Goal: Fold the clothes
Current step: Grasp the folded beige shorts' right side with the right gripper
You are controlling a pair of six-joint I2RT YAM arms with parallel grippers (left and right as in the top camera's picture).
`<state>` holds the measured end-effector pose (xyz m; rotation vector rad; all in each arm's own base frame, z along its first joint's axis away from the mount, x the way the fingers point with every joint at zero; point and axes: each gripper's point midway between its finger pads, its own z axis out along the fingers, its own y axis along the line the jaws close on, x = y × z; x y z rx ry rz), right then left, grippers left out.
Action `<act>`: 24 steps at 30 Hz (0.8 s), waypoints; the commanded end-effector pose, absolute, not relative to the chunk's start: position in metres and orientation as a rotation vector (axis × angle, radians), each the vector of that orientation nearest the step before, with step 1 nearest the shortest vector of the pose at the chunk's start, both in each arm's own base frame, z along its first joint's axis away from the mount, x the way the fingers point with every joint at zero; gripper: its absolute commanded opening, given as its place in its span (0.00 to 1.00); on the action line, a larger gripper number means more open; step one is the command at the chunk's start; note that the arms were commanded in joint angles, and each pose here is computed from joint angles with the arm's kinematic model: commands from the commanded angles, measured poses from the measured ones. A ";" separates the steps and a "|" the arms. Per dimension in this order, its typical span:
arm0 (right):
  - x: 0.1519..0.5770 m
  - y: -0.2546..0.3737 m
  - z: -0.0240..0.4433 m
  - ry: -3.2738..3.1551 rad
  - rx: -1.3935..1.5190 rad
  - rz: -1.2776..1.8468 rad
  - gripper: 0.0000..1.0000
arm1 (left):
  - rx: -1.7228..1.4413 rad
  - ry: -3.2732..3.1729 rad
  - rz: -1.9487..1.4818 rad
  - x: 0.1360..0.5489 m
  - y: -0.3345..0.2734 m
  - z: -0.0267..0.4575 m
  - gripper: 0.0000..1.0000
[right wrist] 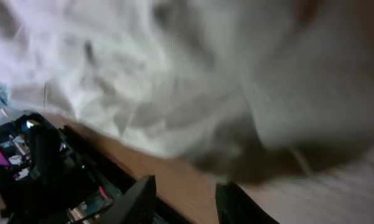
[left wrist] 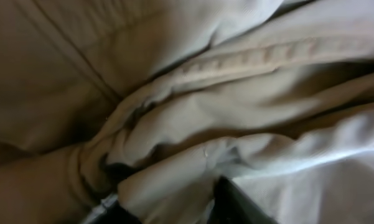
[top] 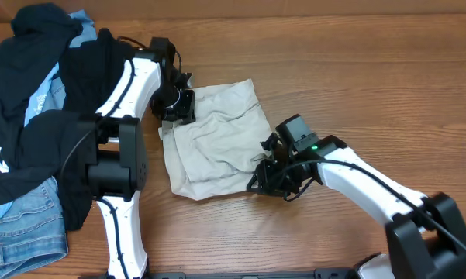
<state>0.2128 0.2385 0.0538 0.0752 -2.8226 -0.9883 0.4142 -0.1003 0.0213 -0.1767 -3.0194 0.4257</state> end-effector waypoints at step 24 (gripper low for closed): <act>0.307 0.172 0.062 -2.856 -0.119 -1.241 0.85 | -0.093 -3.049 0.131 0.373 -0.079 0.104 0.78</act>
